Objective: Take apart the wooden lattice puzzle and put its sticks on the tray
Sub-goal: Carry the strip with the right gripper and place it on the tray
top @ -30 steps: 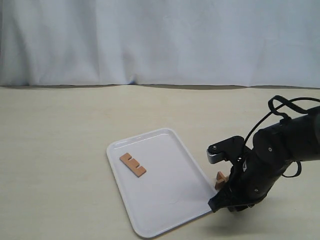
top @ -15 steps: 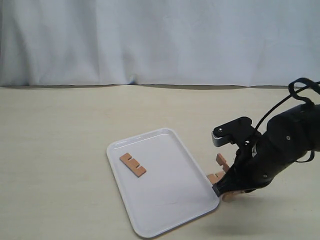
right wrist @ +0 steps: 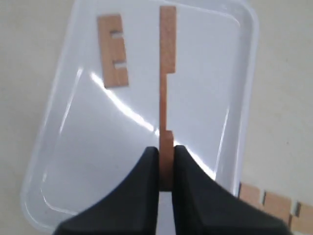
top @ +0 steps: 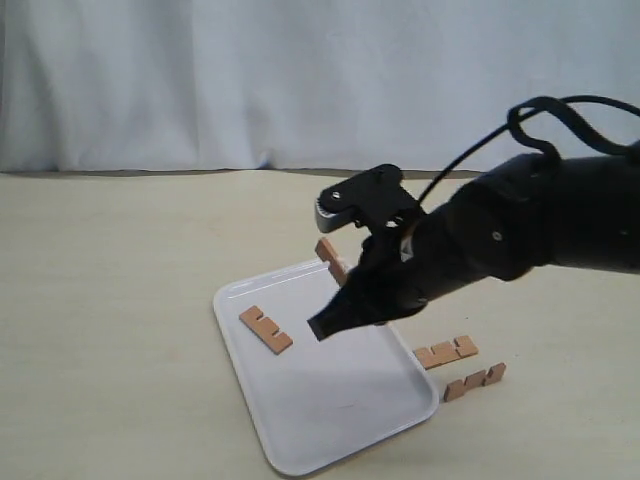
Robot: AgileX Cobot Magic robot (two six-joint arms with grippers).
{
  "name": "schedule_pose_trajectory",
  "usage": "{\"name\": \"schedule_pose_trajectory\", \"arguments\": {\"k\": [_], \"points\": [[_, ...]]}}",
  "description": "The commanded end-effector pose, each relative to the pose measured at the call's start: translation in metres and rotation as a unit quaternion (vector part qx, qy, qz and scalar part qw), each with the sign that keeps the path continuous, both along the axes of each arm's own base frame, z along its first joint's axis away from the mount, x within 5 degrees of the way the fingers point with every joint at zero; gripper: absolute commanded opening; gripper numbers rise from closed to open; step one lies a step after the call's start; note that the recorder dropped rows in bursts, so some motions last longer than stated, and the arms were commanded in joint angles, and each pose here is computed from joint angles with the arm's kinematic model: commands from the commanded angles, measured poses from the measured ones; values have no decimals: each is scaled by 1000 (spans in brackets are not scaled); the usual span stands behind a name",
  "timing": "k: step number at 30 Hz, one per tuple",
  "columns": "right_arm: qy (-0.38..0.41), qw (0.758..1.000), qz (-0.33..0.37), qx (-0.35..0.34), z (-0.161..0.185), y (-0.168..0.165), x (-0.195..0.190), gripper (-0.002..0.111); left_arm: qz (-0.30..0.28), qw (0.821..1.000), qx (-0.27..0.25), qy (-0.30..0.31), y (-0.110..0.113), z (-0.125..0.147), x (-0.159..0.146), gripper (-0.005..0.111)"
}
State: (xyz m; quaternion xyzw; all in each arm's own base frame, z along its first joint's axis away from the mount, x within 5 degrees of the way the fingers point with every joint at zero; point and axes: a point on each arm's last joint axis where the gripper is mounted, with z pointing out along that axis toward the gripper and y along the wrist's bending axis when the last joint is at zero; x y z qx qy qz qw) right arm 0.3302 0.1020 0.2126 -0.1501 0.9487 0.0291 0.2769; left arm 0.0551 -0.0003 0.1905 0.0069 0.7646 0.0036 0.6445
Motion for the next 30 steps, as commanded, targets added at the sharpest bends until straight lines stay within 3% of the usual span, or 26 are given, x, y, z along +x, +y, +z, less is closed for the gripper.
{"name": "schedule_pose_trajectory", "arguments": {"k": [1, 8, 14, 18, 24, 30], "points": [[4, 1000, -20, 14, -7, 13, 29, 5, 0, 1000, 0, -5, 0, 0, 0, 0], [29, 999, -35, 22, -39, 25, 63, 10, 0, 1000, 0, -5, 0, 0, 0, 0], [51, 998, -38, 15, -59, 26, 67, 40, 0, 1000, 0, -5, 0, 0, 0, 0], [56, 998, -15, -3, -35, 25, 62, 53, 0, 1000, 0, -3, 0, 0, 0, 0], [89, 992, 35, -88, 9, 5, 42, 53, 0, 1000, 0, -3, 0, 0, 0, 0], [170, 974, 41, -145, 22, -37, 27, 53, 0, 1000, 0, -3, 0, 0, 0, 0]]}}
